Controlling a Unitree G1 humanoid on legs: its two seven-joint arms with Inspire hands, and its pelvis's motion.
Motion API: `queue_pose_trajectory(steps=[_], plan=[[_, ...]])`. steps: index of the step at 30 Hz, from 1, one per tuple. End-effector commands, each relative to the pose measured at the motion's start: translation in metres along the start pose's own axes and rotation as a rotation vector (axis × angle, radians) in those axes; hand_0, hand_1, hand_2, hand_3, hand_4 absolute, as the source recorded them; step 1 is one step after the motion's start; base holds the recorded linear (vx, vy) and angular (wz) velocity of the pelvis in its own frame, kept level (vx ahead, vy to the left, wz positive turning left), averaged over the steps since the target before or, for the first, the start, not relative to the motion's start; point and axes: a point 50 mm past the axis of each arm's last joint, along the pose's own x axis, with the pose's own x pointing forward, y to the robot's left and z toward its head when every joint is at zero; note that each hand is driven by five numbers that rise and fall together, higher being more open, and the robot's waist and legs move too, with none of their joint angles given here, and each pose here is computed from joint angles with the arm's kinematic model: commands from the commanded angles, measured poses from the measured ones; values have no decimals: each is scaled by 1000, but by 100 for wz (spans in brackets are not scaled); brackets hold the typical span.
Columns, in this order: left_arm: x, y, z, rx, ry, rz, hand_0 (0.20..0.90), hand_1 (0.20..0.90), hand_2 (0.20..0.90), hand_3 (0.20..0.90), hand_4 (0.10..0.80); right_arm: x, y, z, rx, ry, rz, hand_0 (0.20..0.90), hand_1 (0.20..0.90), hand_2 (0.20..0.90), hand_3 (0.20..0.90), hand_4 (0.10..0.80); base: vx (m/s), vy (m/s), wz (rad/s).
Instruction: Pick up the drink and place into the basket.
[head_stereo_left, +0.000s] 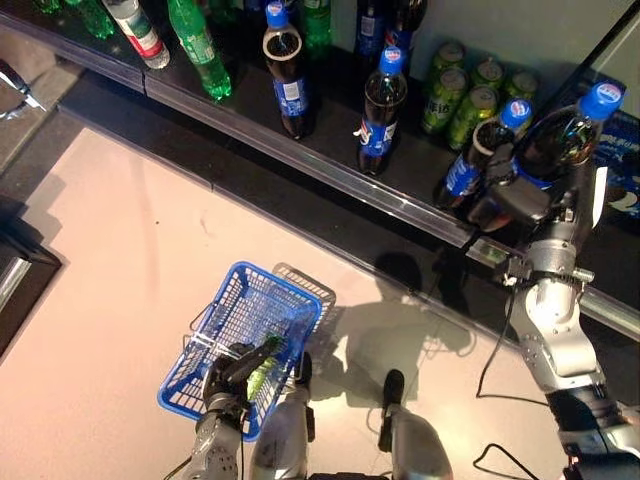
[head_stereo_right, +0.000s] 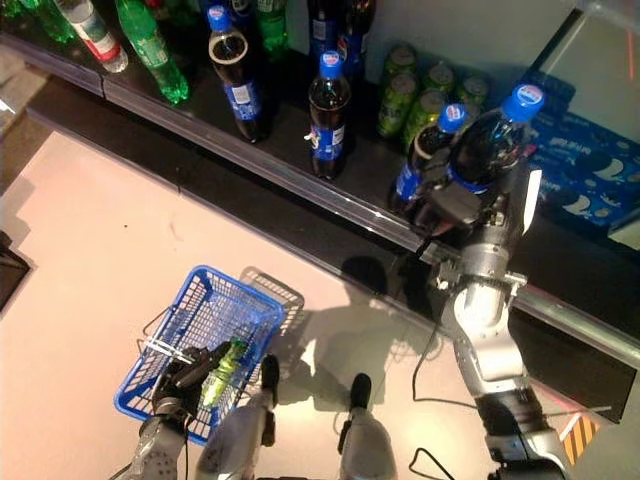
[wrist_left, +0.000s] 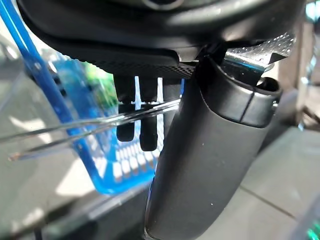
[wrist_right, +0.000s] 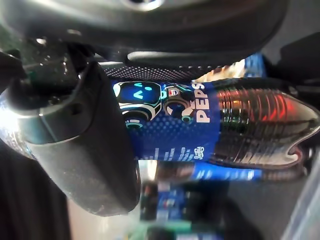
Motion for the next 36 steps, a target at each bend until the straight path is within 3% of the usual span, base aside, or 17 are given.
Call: queue_pose_trajectory(steps=[1, 12, 26, 36], plan=[[-7, -20, 53, 128, -196, -202, 300, 300, 300, 200, 100, -8, 13, 43, 51, -231, 180, 300, 300, 300, 200, 100, 0, 0, 0], [-43, -88, 89, 85, -173, -596, 300, 300, 300, 200, 100, -63, 55, 8, 219, 29, 514, 300, 300, 300, 200, 100, -6, 10, 1], [-68, -133, 87, 11, 49, -921, 300, 300, 300, 200, 100, -57, 111, 7, 341, 3, 566, 300, 300, 300, 200, 100, 18, 18, 11], [-82, -162, 67, -41, 167, -1146, 300, 300, 300, 200, 100, -71, 156, -17, 314, 51, 601, 300, 300, 300, 200, 100, 1, 45, 19]])
